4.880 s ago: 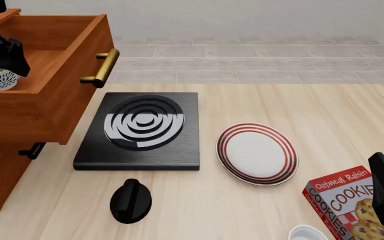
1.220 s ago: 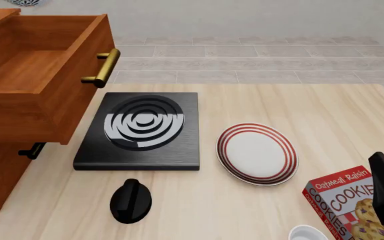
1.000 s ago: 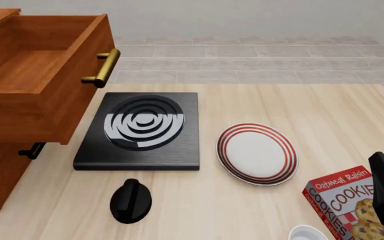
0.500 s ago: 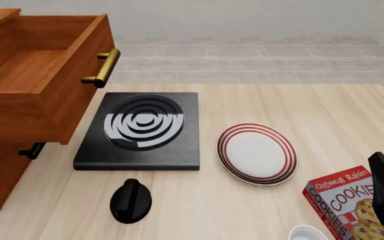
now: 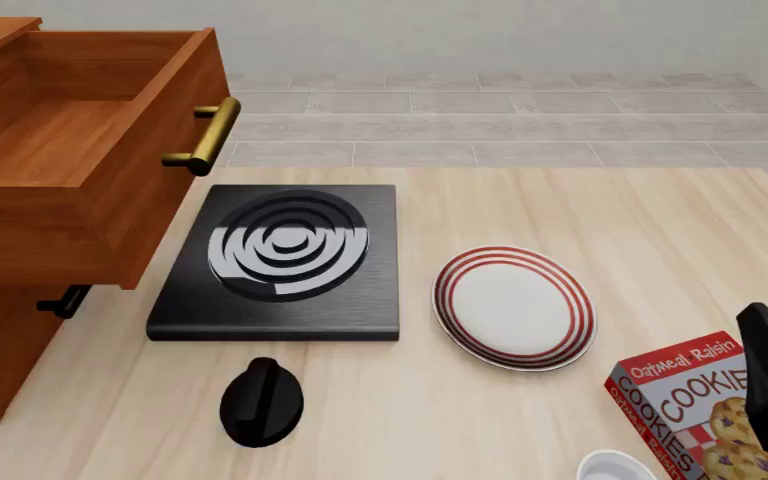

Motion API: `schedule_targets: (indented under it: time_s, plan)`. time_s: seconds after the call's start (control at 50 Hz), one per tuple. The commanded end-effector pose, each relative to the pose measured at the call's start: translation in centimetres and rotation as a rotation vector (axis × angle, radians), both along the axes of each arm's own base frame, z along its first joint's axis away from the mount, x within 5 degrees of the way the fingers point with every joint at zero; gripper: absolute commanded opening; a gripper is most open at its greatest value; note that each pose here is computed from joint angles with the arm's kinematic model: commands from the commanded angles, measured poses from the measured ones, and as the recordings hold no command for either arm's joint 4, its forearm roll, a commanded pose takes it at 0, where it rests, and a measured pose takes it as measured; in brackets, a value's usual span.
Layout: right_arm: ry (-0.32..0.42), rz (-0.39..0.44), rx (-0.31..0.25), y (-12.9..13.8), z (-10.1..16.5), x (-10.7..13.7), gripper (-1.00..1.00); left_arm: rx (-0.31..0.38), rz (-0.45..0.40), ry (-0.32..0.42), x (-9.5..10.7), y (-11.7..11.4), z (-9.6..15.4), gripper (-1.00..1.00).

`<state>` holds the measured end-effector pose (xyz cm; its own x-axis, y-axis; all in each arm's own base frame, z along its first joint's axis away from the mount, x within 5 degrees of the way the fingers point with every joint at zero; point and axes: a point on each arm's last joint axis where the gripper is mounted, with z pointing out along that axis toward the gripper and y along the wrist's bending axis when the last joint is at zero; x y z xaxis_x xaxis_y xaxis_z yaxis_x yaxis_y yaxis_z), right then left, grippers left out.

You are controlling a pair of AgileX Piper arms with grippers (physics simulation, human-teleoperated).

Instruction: Pick the akita bowl in the top layer of the wooden cabinet and place it on the plate.

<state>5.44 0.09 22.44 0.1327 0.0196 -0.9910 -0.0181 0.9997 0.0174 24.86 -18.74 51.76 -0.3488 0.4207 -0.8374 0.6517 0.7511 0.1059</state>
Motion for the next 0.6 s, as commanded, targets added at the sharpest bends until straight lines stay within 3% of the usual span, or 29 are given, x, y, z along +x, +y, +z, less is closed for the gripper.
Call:
schedule_targets:
  time_s: [0.02,0.6]
  plan:
    - [-0.004,0.003,-0.006,0.0,0.1,0.0,1.00,-0.013,-0.050,0.002,-0.3,-2.1,-0.5,-1.00]
    - [-0.005,0.006,-0.011,0.0,0.1,0.0,1.00,0.042,-0.118,0.046,0.9,-5.9,-5.0,-1.00]
